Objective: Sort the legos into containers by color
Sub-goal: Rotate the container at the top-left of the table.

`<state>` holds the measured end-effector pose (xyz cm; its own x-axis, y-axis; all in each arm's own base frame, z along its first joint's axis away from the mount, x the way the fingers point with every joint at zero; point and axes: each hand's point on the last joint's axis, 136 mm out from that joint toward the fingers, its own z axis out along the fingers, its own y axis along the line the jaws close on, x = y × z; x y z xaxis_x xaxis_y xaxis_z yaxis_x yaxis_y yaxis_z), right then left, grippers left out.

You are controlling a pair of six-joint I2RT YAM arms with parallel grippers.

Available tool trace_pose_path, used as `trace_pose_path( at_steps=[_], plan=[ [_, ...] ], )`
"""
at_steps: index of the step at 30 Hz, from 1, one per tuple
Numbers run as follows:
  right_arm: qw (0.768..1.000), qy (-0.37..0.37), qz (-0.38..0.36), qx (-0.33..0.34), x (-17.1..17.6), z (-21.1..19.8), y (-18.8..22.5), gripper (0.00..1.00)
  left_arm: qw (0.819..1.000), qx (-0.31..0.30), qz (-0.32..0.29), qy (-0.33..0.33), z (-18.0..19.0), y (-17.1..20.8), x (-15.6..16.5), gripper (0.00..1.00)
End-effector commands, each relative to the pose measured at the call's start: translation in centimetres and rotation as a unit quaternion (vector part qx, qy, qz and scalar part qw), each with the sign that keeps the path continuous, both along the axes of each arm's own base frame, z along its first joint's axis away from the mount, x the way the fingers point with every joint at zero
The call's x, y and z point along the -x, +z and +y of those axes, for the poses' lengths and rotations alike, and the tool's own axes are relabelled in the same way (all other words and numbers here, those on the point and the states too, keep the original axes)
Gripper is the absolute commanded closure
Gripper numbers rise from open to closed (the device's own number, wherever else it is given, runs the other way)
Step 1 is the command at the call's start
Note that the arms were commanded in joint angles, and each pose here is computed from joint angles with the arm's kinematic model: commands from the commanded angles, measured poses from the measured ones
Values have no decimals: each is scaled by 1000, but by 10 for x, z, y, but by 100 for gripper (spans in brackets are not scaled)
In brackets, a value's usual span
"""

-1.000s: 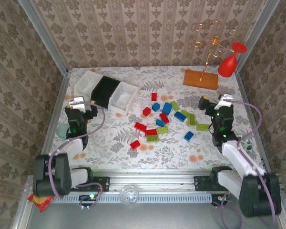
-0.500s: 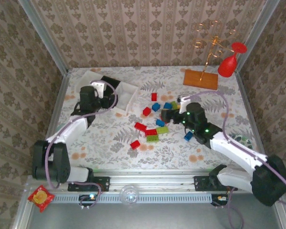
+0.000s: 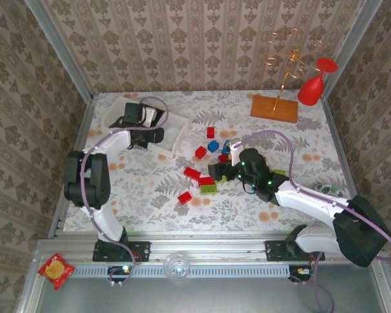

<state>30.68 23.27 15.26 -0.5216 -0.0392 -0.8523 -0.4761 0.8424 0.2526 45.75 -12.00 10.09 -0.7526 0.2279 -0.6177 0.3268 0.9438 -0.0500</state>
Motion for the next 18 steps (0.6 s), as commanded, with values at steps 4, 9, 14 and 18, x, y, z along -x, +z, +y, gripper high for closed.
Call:
trace_pose_path(
  at_steps=[4,9,14,18],
  plan=[
    [1000,-12,-18,-5,-1,-4,5,5,999,-44,25,7,0,-16,-20,36],
    [1000,-16,-11,-1,-2,-4,2,5,998,-55,34,6,-10,-25,-39,51],
    [1000,-14,-5,-2,-1,-3,1,4,997,-64,34,5,-21,-27,-52,60],
    [1000,-17,-5,-4,0,-5,2,5,996,-74,31,29,-31,-27,-54,66]
  ],
)
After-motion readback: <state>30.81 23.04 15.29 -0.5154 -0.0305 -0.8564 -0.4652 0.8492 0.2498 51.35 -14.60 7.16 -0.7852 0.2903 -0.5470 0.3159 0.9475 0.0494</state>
